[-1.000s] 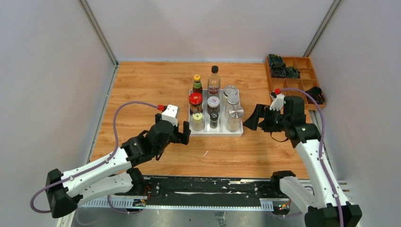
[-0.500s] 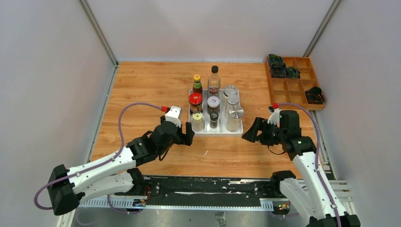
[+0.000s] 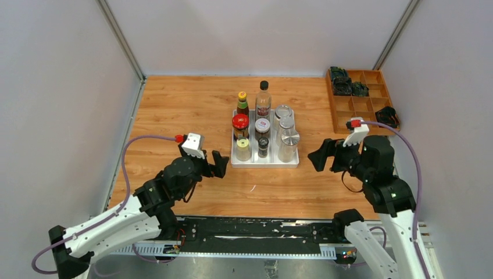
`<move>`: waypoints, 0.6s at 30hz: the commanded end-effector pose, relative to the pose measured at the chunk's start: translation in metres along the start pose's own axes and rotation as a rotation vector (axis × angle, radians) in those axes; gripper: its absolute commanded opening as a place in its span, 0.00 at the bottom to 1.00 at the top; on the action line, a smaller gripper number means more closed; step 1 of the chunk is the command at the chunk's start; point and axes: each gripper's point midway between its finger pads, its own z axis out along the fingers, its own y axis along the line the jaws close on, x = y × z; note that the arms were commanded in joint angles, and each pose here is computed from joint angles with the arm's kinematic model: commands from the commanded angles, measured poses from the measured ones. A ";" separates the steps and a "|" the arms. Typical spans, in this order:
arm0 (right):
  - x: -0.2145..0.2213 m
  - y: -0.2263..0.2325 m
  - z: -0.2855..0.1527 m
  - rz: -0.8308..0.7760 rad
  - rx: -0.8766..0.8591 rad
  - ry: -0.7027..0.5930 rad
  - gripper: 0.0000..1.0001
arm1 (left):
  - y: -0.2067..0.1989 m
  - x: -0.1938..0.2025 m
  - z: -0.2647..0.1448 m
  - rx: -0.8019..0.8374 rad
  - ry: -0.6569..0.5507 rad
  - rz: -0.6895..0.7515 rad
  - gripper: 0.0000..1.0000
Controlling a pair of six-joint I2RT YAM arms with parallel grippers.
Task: Organize the condiment bottles
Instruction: Reset both arms
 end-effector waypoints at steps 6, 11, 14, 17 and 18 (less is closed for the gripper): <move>-0.029 -0.030 -0.019 -0.119 0.202 -0.100 0.98 | 0.064 -0.025 0.001 -0.215 -0.036 -0.018 1.00; -0.020 -0.036 0.000 -0.077 0.201 -0.075 0.98 | 0.079 -0.029 -0.001 -0.264 -0.040 -0.025 1.00; -0.015 -0.038 0.004 -0.073 0.205 -0.070 0.98 | 0.082 -0.030 -0.005 -0.272 -0.050 -0.029 1.00; -0.012 -0.038 0.003 -0.073 0.199 -0.071 0.98 | 0.080 -0.027 -0.006 -0.258 -0.051 -0.036 1.00; -0.012 -0.037 0.003 -0.073 0.195 -0.069 0.98 | 0.081 -0.025 -0.006 -0.259 -0.047 -0.036 1.00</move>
